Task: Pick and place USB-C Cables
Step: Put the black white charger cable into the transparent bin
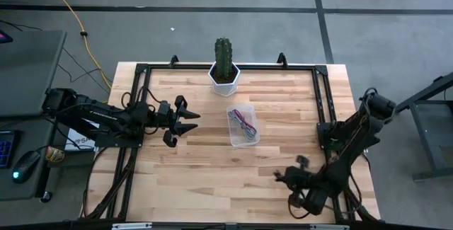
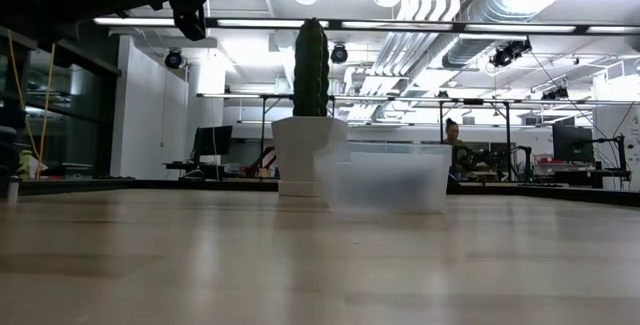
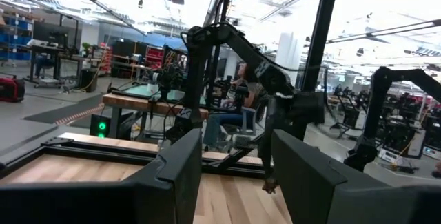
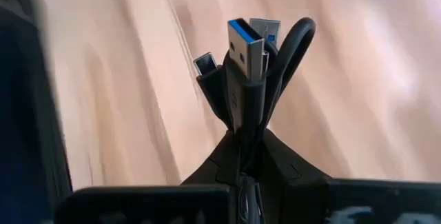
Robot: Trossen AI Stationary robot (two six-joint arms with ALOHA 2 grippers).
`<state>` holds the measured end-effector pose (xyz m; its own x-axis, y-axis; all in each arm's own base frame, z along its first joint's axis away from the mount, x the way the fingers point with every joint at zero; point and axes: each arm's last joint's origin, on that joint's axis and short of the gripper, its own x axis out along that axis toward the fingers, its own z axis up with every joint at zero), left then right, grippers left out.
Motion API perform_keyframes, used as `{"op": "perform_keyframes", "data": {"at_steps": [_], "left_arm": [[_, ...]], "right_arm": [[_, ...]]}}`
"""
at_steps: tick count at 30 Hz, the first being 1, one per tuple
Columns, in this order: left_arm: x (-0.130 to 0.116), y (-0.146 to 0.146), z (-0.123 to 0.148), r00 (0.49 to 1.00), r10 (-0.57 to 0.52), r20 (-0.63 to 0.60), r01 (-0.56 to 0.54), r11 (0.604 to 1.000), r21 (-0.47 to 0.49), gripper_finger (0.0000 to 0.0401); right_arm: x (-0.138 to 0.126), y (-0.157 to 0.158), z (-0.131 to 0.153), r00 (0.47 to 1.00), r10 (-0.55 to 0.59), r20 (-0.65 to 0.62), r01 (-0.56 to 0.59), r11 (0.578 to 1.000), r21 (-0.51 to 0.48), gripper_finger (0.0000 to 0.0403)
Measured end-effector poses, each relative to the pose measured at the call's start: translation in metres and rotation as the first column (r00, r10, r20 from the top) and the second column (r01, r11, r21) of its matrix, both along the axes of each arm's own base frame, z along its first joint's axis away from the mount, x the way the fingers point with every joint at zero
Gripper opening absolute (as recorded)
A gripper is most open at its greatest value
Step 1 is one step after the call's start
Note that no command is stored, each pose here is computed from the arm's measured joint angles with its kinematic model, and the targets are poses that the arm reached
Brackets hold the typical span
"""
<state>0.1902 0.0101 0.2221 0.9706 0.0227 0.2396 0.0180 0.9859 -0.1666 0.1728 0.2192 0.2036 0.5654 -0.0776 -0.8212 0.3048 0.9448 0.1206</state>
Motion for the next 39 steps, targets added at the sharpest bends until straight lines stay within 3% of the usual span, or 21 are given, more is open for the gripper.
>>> {"op": "perform_keyframes", "data": {"at_steps": [3,6,10,16,19,25,28,30,35,39], "left_arm": [[0.000,0.000,0.000,1.000,0.000,0.000,0.000,1.000,0.000,0.0154],[0.000,0.000,0.000,1.000,0.000,0.000,0.000,1.000,-0.001,0.0154],[0.000,0.000,0.000,1.000,-0.002,0.000,0.002,1.000,-0.010,0.0154],[0.000,0.000,0.000,1.000,-0.003,0.000,0.003,1.000,-0.010,0.0154],[0.000,0.000,0.000,1.000,-0.003,-0.003,0.003,1.000,-0.009,0.0154],[0.000,0.000,-0.001,1.000,0.000,-0.007,0.000,1.000,0.000,0.0154],[0.000,0.000,-0.001,1.000,0.000,-0.006,0.000,1.000,0.000,0.0154],[0.000,0.000,0.000,1.000,0.000,-0.002,0.000,1.000,0.001,0.0154],[0.000,0.000,0.000,1.000,0.012,-0.001,-0.012,0.999,0.050,0.0154],[0.000,0.000,0.000,1.000,0.013,-0.006,-0.013,0.999,0.052,0.0154]], "right_arm": [[0.019,-0.006,0.009,0.978,0.135,0.162,-0.115,0.985,-0.125,0.0005],[0.042,-0.018,0.012,0.948,0.245,0.206,-0.199,0.955,-0.220,0.0005],[0.072,-0.047,0.004,0.923,0.331,0.196,-0.290,0.933,-0.212,0.0005],[0.088,-0.100,0.006,0.882,0.357,0.309,-0.290,0.926,-0.241,0.0005],[0.077,-0.120,0.012,0.801,0.381,0.462,-0.269,0.918,-0.290,0.0005],[0.033,-0.155,-0.002,0.553,0.336,0.762,-0.125,0.938,-0.323,0.0005],[0.017,-0.172,-0.010,0.441,0.275,0.854,-0.029,0.956,-0.293,0.0005],[0.012,-0.179,-0.011,0.394,0.265,0.880,-0.010,0.959,-0.284,0.0005],[0.019,-0.181,-0.007,0.404,0.274,0.873,-0.018,0.956,-0.292,0.0005],[0.026,-0.179,-0.005,0.456,0.289,0.842,-0.040,0.951,-0.305,0.0005]]}}
